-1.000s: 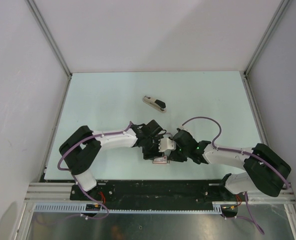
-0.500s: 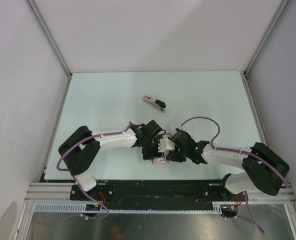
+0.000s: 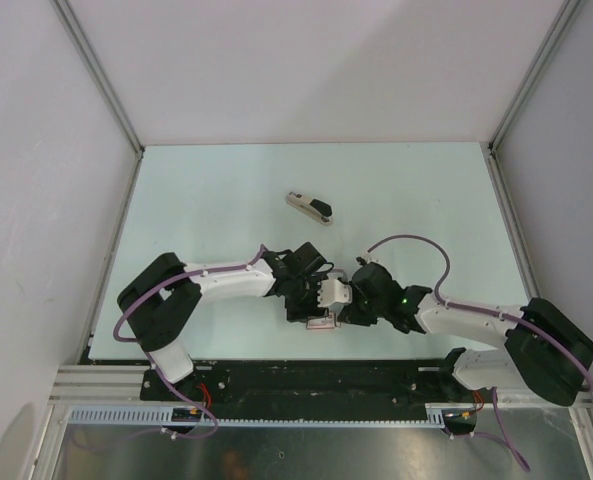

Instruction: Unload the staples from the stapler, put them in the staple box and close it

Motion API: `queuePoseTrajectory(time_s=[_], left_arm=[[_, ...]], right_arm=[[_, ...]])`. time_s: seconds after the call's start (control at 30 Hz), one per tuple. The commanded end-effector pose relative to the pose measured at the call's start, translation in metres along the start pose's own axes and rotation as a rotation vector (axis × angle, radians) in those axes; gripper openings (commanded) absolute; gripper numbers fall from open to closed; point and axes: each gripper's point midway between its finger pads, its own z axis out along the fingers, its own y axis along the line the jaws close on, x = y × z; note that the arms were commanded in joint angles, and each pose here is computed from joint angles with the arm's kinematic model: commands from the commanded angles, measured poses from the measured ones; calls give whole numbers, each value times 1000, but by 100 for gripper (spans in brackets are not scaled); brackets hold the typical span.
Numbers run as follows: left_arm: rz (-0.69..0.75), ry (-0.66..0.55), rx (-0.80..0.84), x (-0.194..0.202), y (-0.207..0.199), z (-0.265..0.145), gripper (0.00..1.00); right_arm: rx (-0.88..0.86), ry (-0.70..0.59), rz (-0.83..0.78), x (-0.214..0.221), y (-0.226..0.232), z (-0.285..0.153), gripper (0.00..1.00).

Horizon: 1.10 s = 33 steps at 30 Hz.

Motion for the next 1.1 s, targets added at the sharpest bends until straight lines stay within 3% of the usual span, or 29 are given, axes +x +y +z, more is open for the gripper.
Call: queuePoseTrajectory(time_s=[0.0, 0.5, 0.67, 1.07], left_arm=[[12, 18, -8, 5, -3, 5, 62], [11, 19, -15, 6, -3, 3, 61], [9, 17, -19, 6, -3, 1, 61], [10, 8, -38, 2, 1, -3, 61]], right_arm=[[-187, -49, -17, -15, 37, -12, 8], [-193, -78, 34, -24, 24, -15, 9], [-135, -101, 43, -28, 7, -22, 15], [-67, -6, 84, -8, -17, -1, 20]])
